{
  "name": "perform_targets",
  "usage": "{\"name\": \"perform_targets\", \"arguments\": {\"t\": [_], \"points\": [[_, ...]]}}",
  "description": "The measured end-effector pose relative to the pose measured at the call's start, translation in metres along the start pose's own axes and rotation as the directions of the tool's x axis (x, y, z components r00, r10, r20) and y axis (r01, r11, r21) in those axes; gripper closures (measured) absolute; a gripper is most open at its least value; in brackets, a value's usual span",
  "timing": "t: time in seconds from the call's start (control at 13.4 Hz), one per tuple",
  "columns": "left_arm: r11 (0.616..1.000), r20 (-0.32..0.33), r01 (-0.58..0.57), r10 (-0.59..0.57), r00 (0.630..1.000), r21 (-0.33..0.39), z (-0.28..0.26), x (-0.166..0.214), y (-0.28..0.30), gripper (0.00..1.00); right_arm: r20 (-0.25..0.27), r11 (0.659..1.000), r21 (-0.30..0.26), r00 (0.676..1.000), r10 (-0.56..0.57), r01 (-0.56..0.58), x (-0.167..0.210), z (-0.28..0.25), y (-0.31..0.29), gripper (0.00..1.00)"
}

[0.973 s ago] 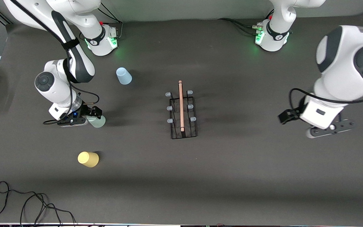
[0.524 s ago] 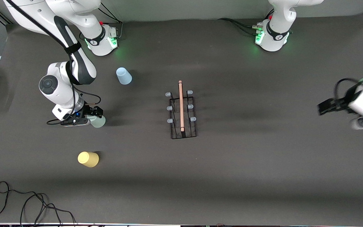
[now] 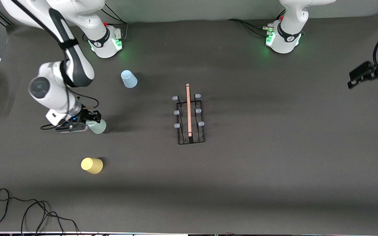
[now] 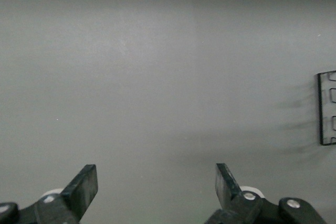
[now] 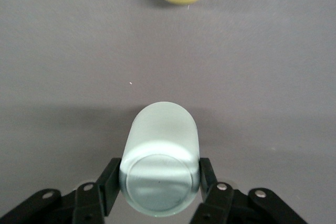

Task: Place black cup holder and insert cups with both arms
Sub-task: 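Lift the pale green cup and carry it over the rack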

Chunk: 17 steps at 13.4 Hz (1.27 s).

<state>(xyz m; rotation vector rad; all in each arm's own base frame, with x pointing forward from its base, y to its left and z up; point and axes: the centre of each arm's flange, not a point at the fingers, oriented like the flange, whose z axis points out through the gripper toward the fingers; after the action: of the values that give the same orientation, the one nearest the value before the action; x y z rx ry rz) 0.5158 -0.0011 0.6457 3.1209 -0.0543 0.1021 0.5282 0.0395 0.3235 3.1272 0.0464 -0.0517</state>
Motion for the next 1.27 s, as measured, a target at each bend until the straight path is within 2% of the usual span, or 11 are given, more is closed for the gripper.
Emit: {"name": "perform_targets", "arguments": {"t": [0.22, 0.37, 0.6, 0.75, 0.82, 0.97, 1.12, 1.27], "points": [[1.0, 0.006, 0.001, -0.001, 1.0, 0.006, 0.003, -0.001, 0.01, 0.0, 0.088, 0.997, -0.004, 0.993, 0.074, -0.074, 0.018, -0.116, 0.0, 0.36], [1.0, 0.028, 0.003, -0.003, 1.0, 0.012, 0.015, 0.005, 0.009, 0.0, 0.11, 0.994, -0.01, 0.988, 0.112, -0.112, 0.021, -0.172, -0.003, 0.36], [1.0, 0.063, 0.015, -0.016, 0.998, 0.014, 0.034, 0.013, 0.001, 0.0, 0.125, 0.985, -0.022, 0.978, 0.17, -0.169, 0.017, -0.21, -0.032, 0.36], [1.0, 0.074, 0.026, -0.027, 0.997, 0.015, 0.041, 0.016, -0.005, 0.0, 0.119, 0.965, -0.029, 0.958, 0.262, -0.261, 0.009, -0.216, -0.093, 0.36], [0.999, 0.075, 0.028, -0.03, 0.997, 0.017, 0.042, 0.017, -0.007, 0.0, 0.124, 0.946, -0.024, 0.938, 0.325, -0.324, 0.001, -0.215, -0.134, 0.36], [0.999, 0.072, 0.026, -0.028, 0.997, 0.038, 0.043, 0.018, -0.01, 0.0, 0.129, 0.882, -0.016, 0.874, 0.469, -0.471, -0.015, -0.211, -0.212, 0.36], [0.998, 0.057, 0.019, -0.022, 0.998, 0.064, 0.042, 0.02, -0.01, 0.0, 0.121, 0.771, -0.022, 0.764, 0.634, -0.637, -0.025, -0.199, -0.271, 0.36], [0.998, 0.051, 0.018, -0.022, 0.998, 0.066, 0.041, 0.02, -0.01, 0.0, 0.106, 0.655, -0.03, 0.65, 0.753, -0.755, -0.033, -0.181, -0.314, 0.36]]}}
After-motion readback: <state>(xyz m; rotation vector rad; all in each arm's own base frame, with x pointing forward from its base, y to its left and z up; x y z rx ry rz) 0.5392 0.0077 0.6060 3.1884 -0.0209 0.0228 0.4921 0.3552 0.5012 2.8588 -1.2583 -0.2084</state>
